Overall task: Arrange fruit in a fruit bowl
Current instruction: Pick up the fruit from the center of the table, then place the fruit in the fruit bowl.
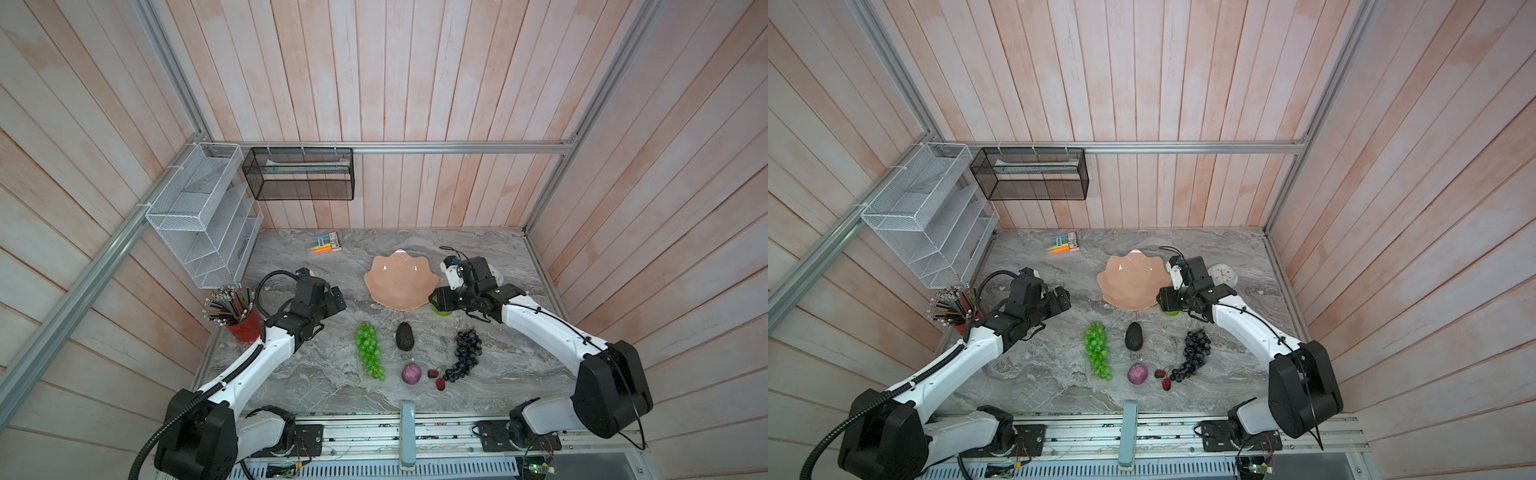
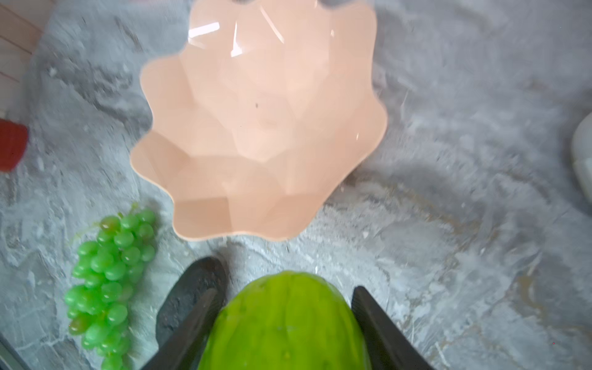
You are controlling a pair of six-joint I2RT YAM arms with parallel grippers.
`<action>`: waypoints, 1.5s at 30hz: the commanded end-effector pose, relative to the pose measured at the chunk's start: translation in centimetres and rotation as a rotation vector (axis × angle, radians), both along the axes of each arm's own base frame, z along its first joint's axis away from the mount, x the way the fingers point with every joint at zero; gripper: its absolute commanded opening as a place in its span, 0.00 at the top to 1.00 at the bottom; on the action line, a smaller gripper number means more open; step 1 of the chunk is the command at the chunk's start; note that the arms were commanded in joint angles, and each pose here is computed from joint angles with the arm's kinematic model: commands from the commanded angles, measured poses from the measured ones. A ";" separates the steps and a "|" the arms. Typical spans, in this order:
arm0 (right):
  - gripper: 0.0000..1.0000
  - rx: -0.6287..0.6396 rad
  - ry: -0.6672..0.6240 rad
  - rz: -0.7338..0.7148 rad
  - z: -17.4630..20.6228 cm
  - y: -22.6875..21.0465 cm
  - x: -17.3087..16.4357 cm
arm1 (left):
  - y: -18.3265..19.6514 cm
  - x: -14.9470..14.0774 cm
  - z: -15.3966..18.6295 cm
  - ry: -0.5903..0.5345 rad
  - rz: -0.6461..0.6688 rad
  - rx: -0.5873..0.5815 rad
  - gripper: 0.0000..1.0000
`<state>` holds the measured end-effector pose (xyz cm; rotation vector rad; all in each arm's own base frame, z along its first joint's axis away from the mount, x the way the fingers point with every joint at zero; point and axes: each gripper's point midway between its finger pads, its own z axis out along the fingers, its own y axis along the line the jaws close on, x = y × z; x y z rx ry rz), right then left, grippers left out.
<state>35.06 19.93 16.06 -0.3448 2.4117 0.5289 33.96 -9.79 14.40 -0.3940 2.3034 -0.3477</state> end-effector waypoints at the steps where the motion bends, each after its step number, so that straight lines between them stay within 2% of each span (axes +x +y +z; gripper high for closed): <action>1: 0.69 0.013 -0.071 0.030 1.7 1.4 3.2 | -0.4 -0.1 0.2 0.007 -0.009 -0.020 0.03; 9: 0.70 -0.056 -0.076 0.087 -0.2 5.0 10.9 | -0.8 -0.9 0.1 0.040 -0.023 -0.051 0.03; 13: 0.69 -0.091 -0.063 0.101 -1.9 6.2 13.3 | -0.7 -1.3 0.3 0.038 -0.019 -0.061 0.03; 21: 0.66 -0.145 -0.015 0.161 -6.2 9.1 14.4 | -0.4 -1.9 -0.4 0.051 0.004 -0.070 0.03; 25: 0.65 -0.192 0.006 0.161 -8.4 9.3 14.8 | -0.5 -1.9 -1.0 0.062 0.002 -0.073 0.03; 31: 0.63 -0.210 0.006 0.142 -9.7 9.4 15.2 | -0.6 -2.1 -1.2 0.074 0.001 -0.079 0.03; 35: 0.58 -0.287 -0.008 0.144 -10.8 9.4 15.3 | -0.4 -2.4 -1.2 0.075 0.006 -0.082 0.03; 40: 0.49 -0.293 -0.003 0.146 -11.3 9.6 15.4 | 0.3 -2.9 -1.1 0.077 0.037 -0.071 0.02; 45: 0.28 -0.282 -0.023 0.164 -10.0 10.3 15.0 | 0.7 -3.2 -0.8 0.077 0.045 -0.054 0.00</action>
